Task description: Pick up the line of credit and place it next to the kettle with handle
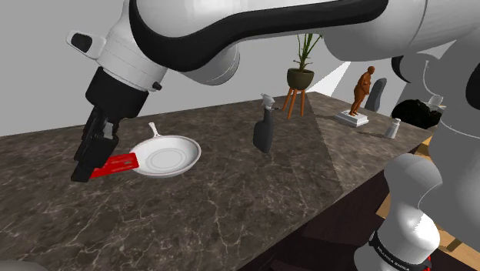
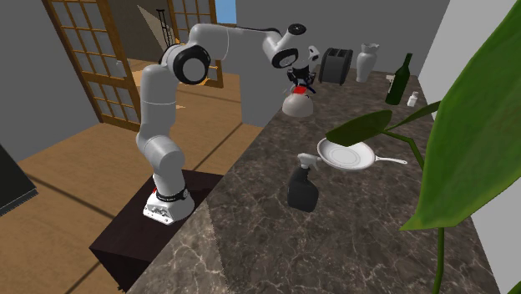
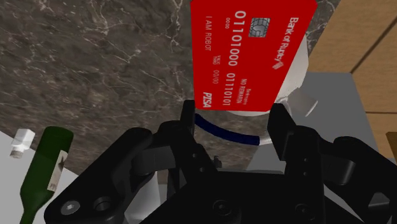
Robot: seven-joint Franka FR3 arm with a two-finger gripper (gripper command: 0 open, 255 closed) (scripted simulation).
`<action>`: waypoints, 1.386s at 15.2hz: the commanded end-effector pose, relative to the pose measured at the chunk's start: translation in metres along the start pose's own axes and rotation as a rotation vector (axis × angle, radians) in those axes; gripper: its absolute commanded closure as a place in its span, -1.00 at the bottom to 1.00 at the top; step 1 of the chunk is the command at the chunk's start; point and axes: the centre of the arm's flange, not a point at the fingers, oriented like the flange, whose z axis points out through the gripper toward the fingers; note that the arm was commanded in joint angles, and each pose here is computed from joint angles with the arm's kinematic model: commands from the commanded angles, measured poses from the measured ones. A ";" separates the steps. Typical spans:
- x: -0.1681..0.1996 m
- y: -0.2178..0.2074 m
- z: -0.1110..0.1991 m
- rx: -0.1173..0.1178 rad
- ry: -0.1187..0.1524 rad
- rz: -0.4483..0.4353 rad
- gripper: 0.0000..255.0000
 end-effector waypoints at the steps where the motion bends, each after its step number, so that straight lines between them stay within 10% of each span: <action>1: -0.004 0.000 0.009 0.000 0.000 0.000 1.00; 21: -0.062 0.001 0.097 0.000 0.000 0.000 1.00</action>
